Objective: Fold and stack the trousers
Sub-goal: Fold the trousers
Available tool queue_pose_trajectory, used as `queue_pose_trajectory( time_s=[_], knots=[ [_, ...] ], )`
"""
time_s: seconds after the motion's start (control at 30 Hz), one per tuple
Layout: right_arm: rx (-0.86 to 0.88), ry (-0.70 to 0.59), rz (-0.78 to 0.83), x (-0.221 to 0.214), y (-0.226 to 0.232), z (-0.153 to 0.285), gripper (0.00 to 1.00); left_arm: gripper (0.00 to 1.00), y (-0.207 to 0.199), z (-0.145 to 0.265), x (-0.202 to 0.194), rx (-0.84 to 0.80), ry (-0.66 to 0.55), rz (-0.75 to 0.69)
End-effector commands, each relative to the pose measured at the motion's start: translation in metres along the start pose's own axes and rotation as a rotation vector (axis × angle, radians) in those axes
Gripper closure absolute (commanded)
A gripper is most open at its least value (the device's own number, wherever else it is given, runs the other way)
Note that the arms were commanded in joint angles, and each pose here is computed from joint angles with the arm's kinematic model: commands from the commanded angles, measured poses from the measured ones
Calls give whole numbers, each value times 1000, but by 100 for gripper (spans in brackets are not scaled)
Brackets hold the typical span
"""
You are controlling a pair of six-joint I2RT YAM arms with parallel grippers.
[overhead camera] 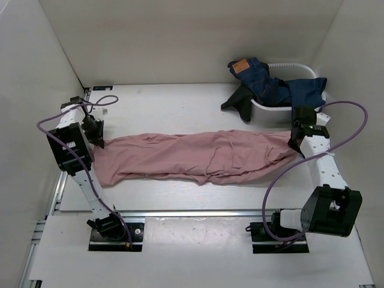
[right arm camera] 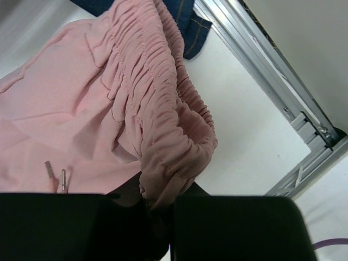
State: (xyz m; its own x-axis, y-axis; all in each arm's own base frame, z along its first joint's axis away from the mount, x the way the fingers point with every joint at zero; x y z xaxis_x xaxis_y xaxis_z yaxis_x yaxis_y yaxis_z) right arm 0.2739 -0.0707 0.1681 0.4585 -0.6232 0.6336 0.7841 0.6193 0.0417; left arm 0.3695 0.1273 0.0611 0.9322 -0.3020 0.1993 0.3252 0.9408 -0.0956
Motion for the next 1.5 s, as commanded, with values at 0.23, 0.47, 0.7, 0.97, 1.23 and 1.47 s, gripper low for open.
queue_pose_trajectory(
  time_s=[0.23, 0.47, 0.7, 0.97, 1.23, 1.47],
  knots=[
    [-42, -133, 39, 33, -6, 13, 100, 83, 12, 34, 11, 200, 10, -57],
    [101, -320, 238, 50, 43, 63, 100, 76, 8, 13, 8, 158, 15, -13],
    [279, -448, 503, -23, 137, 147, 100, 76, 4, 0, 4, 132, 49, -27],
    [550, -427, 657, -159, 222, 221, 100, 75, -3, 0, 0, 108, 44, -36],
    [583, -398, 706, -235, 269, 221, 100, 75, -5, -2, -1, 93, 45, -53],
    [726, -243, 887, -307, 291, 222, 96, 73, -4, 6, 7, 98, 9, -58]
  ],
)
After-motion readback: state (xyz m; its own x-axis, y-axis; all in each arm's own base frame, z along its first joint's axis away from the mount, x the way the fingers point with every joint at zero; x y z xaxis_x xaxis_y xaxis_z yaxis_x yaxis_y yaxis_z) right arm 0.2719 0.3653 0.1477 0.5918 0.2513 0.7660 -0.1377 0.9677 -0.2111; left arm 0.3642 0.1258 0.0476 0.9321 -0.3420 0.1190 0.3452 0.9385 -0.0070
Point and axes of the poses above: each gripper's point midway between its finger pads, its own z axis back along the fingers, its own y axis along the line the jaws close on, x = y × z, the point moved 3 cm from there along z, back along the fingers, and after that the axes turned 14 degrees about -z, right-handed, at the moved point
